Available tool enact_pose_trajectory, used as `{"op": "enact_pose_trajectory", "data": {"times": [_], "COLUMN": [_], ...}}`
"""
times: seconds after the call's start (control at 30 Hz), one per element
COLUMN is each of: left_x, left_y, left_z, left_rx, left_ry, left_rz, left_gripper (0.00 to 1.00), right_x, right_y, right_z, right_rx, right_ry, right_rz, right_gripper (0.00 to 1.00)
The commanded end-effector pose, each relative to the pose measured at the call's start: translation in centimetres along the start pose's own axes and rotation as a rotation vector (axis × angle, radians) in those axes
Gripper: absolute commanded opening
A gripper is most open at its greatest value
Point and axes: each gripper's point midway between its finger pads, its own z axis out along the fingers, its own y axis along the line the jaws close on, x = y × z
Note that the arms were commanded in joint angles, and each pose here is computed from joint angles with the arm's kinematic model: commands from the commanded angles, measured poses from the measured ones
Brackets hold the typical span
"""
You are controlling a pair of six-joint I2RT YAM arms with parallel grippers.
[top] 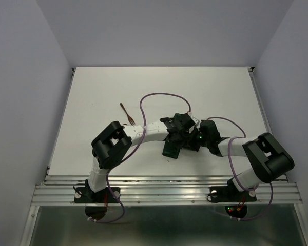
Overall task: Fold the napkin into a case and place the utensils inside
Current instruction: Smooth out the smaller rectangle-folded napkin at the center of the board.
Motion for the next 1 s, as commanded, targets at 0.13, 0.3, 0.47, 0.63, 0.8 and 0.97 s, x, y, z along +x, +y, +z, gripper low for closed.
{"op": "enact_pose_trajectory", "data": {"times": [0.13, 0.3, 0.47, 0.63, 0.8, 0.97], "left_x": [-1.8, -1.4, -1.5, -2.0, -2.4, -3.0], "left_y": [-0.5, 0.1, -0.4, -1.0, -1.6, -2.1], "left_z": [-1.0, -0.6, -1.0, -2.0, -3.2, -4.4], "left_rx": [0.018, -0.001, 0.036, 0.070, 0.102, 0.122], "left_ry": [-0.073, -0.077, -0.087, -0.103, -0.108, -0.117], "left_rz": [-0.018, -0.021, -0.017, -0.007, 0.006, 0.014], "left_gripper": [0.00, 0.00, 0.00, 0.14, 0.29, 0.43], "right_x": [0.0, -0.2, -0.2, 0.0, -0.3, -0.4], "right_y": [1.5, 1.1, 0.5, 0.0, 0.1, 0.4], "right_z": [0.4, -0.1, -0.9, -1.3, -1.6, -1.6], "right_rx": [-0.032, -0.006, 0.018, 0.033, 0.032, 0.036], "right_ry": [-0.008, -0.030, -0.052, -0.057, -0.074, -0.071], "right_rz": [-0.021, -0.026, -0.019, -0.013, -0.018, -0.028], "right_gripper": [0.01, 0.08, 0.20, 0.26, 0.29, 0.33]}}
